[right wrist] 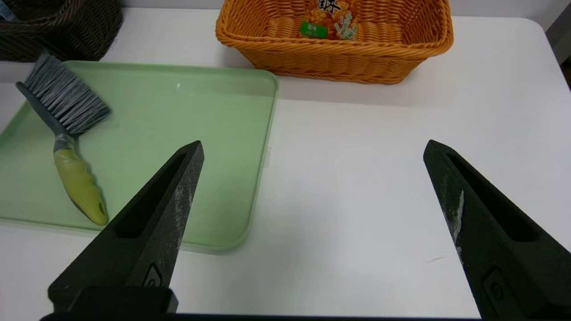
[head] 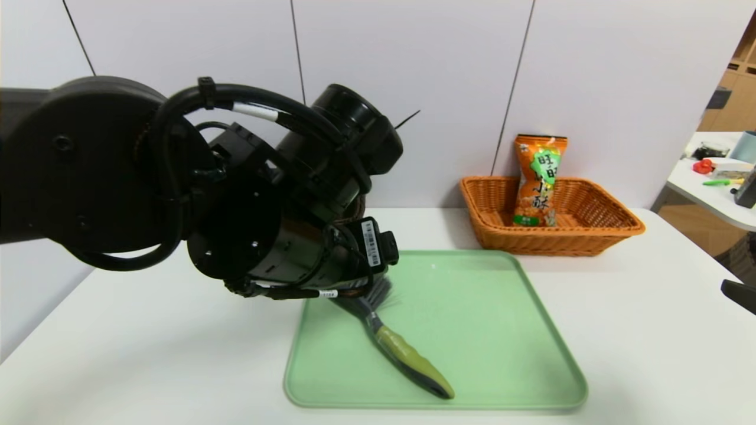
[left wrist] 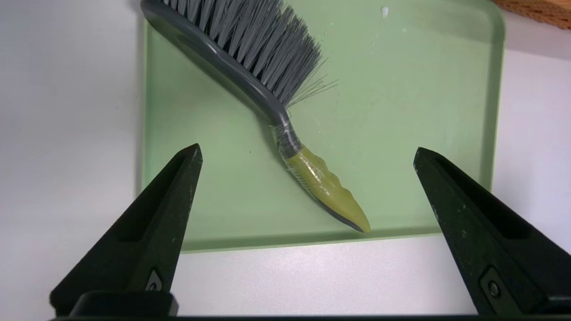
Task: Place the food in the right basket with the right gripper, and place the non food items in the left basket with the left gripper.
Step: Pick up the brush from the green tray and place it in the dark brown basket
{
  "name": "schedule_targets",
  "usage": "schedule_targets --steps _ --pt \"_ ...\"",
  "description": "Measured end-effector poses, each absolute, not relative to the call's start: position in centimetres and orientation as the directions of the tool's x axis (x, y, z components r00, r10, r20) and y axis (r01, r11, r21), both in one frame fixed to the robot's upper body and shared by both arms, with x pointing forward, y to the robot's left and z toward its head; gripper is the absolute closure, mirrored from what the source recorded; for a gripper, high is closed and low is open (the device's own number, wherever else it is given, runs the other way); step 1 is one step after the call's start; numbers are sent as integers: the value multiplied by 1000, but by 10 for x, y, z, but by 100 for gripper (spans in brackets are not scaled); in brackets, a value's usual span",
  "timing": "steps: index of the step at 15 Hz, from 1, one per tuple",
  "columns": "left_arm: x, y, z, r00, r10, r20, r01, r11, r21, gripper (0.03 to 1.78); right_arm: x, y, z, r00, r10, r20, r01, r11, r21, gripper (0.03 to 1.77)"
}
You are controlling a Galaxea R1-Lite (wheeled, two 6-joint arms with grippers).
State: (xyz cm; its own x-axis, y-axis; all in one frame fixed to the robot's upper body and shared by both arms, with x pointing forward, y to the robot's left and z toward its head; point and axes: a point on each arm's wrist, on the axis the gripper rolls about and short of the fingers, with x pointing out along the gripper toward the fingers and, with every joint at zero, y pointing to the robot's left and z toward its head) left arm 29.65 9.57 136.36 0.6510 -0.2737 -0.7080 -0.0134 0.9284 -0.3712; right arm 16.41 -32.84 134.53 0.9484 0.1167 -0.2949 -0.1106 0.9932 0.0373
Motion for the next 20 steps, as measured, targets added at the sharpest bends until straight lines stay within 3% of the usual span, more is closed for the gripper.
schedule_targets --steps 12,20 --pt "329 50 1305 563 -171 -809 -85 961 -262 12 157 -330 1336 944 100 -313 -85 994 63 10" --pt "351 35 1283 546 -137 -827 -111 966 -233 12 149 -331 1330 881 77 -466 -61 997 50 10"
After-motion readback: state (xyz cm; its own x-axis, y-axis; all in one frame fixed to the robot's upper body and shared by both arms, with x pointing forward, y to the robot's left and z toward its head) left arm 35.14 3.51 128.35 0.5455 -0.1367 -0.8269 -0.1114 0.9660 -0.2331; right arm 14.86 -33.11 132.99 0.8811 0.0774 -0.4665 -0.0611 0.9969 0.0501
